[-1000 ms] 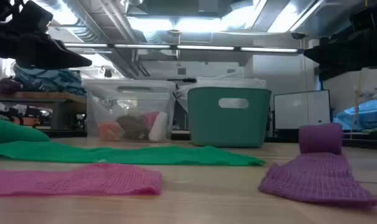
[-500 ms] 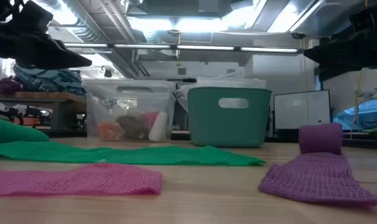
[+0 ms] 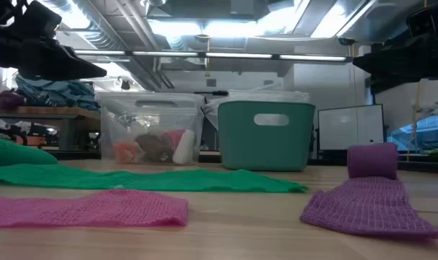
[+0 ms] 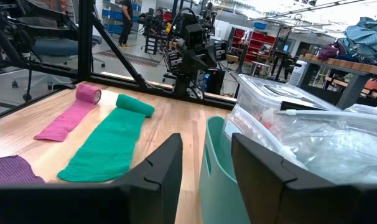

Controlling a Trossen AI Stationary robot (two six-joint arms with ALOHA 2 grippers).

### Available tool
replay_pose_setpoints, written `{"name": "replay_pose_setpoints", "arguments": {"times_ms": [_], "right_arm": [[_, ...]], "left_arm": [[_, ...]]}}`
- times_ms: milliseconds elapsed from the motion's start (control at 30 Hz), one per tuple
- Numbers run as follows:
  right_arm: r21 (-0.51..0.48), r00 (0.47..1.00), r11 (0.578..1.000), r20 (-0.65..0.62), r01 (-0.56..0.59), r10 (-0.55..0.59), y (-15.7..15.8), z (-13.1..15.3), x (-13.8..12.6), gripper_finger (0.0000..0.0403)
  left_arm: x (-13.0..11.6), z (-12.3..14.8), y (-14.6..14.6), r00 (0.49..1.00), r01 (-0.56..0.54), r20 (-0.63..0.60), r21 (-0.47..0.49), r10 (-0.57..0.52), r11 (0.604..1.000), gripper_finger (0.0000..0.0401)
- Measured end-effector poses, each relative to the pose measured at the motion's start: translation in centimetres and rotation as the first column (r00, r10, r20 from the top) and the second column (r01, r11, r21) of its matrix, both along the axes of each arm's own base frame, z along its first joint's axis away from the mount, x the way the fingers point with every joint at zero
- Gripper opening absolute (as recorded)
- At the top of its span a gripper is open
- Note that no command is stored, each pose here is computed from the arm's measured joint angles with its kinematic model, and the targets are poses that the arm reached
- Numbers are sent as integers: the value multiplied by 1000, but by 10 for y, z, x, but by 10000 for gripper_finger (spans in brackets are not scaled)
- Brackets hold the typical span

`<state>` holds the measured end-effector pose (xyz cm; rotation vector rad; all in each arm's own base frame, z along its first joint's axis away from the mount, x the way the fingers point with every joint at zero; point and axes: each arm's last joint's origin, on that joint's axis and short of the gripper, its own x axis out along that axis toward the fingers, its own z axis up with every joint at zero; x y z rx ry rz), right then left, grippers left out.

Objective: Roll bandage

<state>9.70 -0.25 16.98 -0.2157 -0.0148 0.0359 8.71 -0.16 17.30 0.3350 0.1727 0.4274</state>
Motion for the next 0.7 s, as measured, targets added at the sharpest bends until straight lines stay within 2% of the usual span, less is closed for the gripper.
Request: {"name": "replay_pose_setpoints", "arguments": {"times_ms": [200,400,633,700], "right_arm": [[-6,1000,1000,0,0,0,0,0,0,140],[-156,997,985,1,71,-72,-2,-1,0,140],[-157,996,983,5,92,-93,-3,0,0,140],[-126,996,988,7,93,-93,-3,0,0,140]], "left_arm": [[0,0,0,1000,0,0,0,0,1000,127],[0,0,0,1000,0,0,0,0,1000,127],[0,0,0,1000,0,0,0,0,1000,127],[0,0,0,1000,0,0,0,0,1000,127]]}}
